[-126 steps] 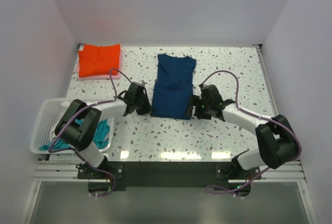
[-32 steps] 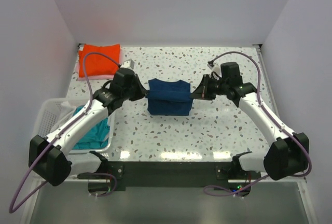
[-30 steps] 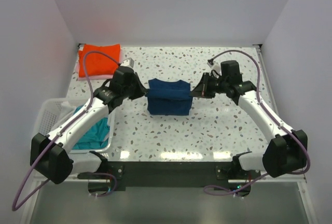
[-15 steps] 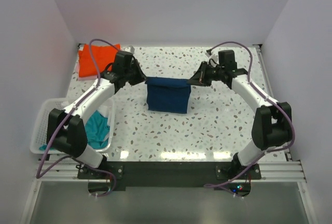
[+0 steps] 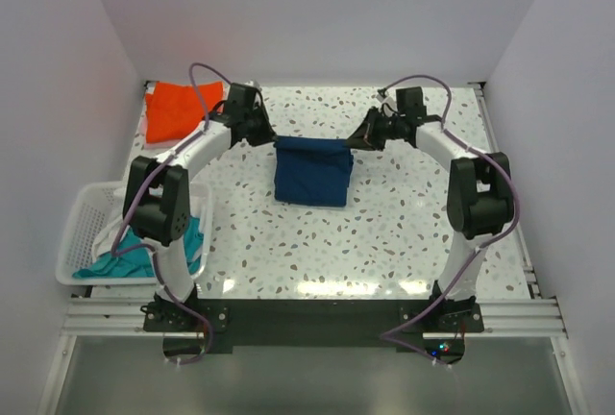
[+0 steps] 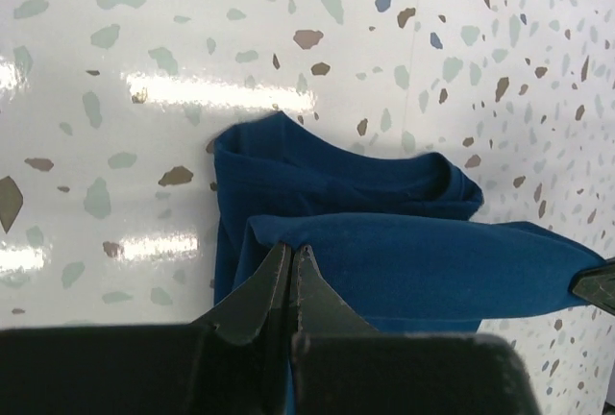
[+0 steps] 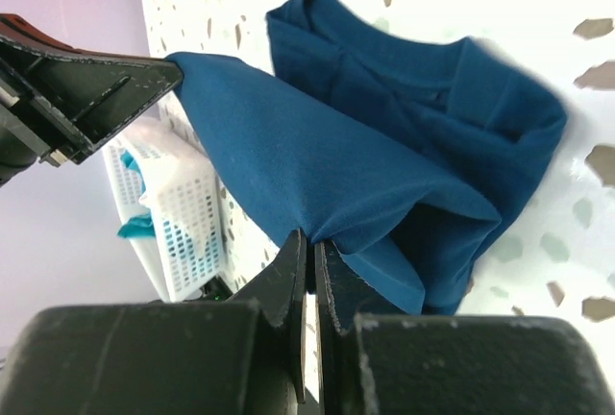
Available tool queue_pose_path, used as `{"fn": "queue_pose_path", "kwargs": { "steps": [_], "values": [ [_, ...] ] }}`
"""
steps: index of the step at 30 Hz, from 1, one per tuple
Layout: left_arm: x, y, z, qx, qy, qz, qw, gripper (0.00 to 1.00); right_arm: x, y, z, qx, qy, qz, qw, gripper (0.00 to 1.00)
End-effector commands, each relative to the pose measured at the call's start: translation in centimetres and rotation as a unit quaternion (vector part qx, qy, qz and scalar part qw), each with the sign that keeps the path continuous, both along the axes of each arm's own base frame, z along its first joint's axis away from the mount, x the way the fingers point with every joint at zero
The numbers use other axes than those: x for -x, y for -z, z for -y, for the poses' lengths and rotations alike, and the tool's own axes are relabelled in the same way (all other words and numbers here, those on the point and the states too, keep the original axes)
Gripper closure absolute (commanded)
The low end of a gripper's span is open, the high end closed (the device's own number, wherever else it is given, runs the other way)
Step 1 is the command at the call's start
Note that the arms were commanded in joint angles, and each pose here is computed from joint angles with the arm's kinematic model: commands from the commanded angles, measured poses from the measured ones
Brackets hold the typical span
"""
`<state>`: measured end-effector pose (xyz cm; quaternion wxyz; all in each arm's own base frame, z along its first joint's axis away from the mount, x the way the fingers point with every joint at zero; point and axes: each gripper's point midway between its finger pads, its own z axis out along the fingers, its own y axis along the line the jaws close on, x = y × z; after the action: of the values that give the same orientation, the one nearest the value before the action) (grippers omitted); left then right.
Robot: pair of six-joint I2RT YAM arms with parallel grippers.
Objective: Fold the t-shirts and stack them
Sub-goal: Fold the tshirt, then neatly place the folded tshirt to the corner
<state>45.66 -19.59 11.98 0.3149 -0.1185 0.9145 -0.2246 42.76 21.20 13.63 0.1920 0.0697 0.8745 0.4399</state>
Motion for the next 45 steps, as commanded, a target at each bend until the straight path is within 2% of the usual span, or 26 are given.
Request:
{"fn": "queue_pose_path", "kwargs": {
  "steps": [1,5,6,7,10,11,12,13,19,23,27,32,45],
  "values": [
    [-2.8,-0.7,-0.3,-0.002,0.002,0.023,1.000,1.00,-2.4,-0.3,0.1,-0.007,0.009,0.017,1.000,1.00],
    [-3.8,0.8,0.2,-0.001,0.010,0.011,1.000,1.00,-3.9,1.3,0.3,-0.001,0.020,0.007,1.000,1.00],
    [-4.0,1.6,0.2,-0.003,0.010,0.004,1.000,0.93,-4.4,1.2,0.3,-0.002,0.022,0.009,1.000,0.97],
    [-4.2,1.5,0.2,-0.004,0.009,0.003,1.000,0.90,-4.7,1.2,0.5,-0.001,0.024,0.010,1.000,0.95],
    [-4.8,1.2,0.2,-0.006,0.006,0.006,1.000,0.44,-5.9,1.6,0.5,-0.001,0.025,0.010,1.000,0.87],
    [-4.9,0.9,0.3,-0.005,0.007,0.011,1.000,0.29,-6.0,1.7,0.4,-0.003,0.024,0.006,1.000,0.64],
    [-5.0,0.4,0.3,-0.003,0.010,0.018,1.000,0.01,-6.5,1.1,0.4,-0.005,0.024,0.012,1.000,0.36],
    [-5.2,-0.9,0.4,0.002,0.011,0.034,0.999,0.00,-6.6,0.8,0.5,-0.002,0.018,0.018,1.000,0.01],
    [-4.5,-5.4,0.7,0.019,0.023,0.080,0.996,0.00,-5.3,-2.9,1.1,0.018,0.020,0.058,0.998,0.01],
    [-2.8,-5.8,2.1,0.045,0.045,0.088,0.994,0.00,-2.9,-3.5,0.7,0.016,0.016,0.064,0.998,0.01],
    [-2.0,-4.1,4.3,0.059,0.070,0.067,0.994,0.00,-0.3,-2.1,-0.7,0.022,-0.002,0.055,0.998,0.01],
    [-1.9,-2.0,6.6,0.076,0.092,0.048,0.992,0.00,0.7,-0.6,-3.6,0.025,-0.028,0.052,0.998,0.01],
    [-2.1,7.0,5.8,0.041,0.072,-0.034,0.996,0.00,-0.4,6.5,-3.5,0.080,-0.030,-0.007,0.996,0.01]
  ]
}}
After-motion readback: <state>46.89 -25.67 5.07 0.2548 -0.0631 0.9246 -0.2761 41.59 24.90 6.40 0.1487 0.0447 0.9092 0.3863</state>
